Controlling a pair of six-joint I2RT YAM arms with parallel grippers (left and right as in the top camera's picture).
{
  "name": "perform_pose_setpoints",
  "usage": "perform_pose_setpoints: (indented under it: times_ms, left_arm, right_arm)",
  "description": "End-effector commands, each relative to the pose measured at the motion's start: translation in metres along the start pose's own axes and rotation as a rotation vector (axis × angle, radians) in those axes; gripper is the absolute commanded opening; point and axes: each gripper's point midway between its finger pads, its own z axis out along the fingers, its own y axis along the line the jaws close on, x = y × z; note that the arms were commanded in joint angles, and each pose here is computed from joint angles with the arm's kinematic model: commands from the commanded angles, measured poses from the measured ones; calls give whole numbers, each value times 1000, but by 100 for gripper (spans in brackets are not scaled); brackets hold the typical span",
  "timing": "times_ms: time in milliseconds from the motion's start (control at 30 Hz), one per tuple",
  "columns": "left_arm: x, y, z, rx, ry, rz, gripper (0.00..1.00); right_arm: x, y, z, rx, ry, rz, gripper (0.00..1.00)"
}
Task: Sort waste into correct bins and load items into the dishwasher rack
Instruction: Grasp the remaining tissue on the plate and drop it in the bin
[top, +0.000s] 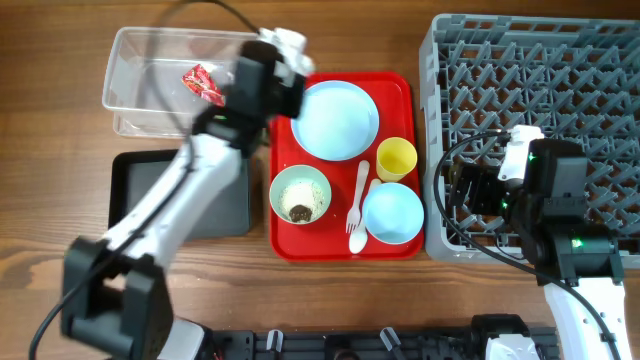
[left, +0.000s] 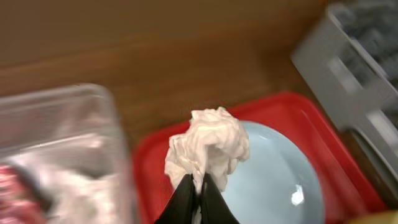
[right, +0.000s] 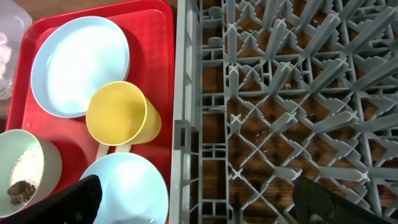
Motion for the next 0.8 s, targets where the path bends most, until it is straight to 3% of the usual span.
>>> perform_pose_setpoints:
  times_ms: [0,100,167,233,400,600,767]
  left_arm:
    - [4,64,-3,-120,13,-92,8]
    - [19,94,2,-169,56,-131,10]
    - [35,114,9,-202,100,-161,22]
    - [47,127,13,-220,128,-179,42]
    - [40,129,8,-225,108,-181,56]
    - [25,80,-28,-125,110,-227,57]
    - [56,18,-54,-47,268,-281,70]
  right_arm:
    - [-9,1,-5,3,-25,-6,100]
    - [-9,1,-5,3,-25,-5,100]
    - [-9,1,-5,3,-25,-6,100]
    - [-9,1,-5,3,-24,-6,100]
    - [-9,1,-5,4,-25,-6,100]
    - [-9,1,-5,4,-24,-6,100]
    - [-8,1,-5,4,-21,-6,100]
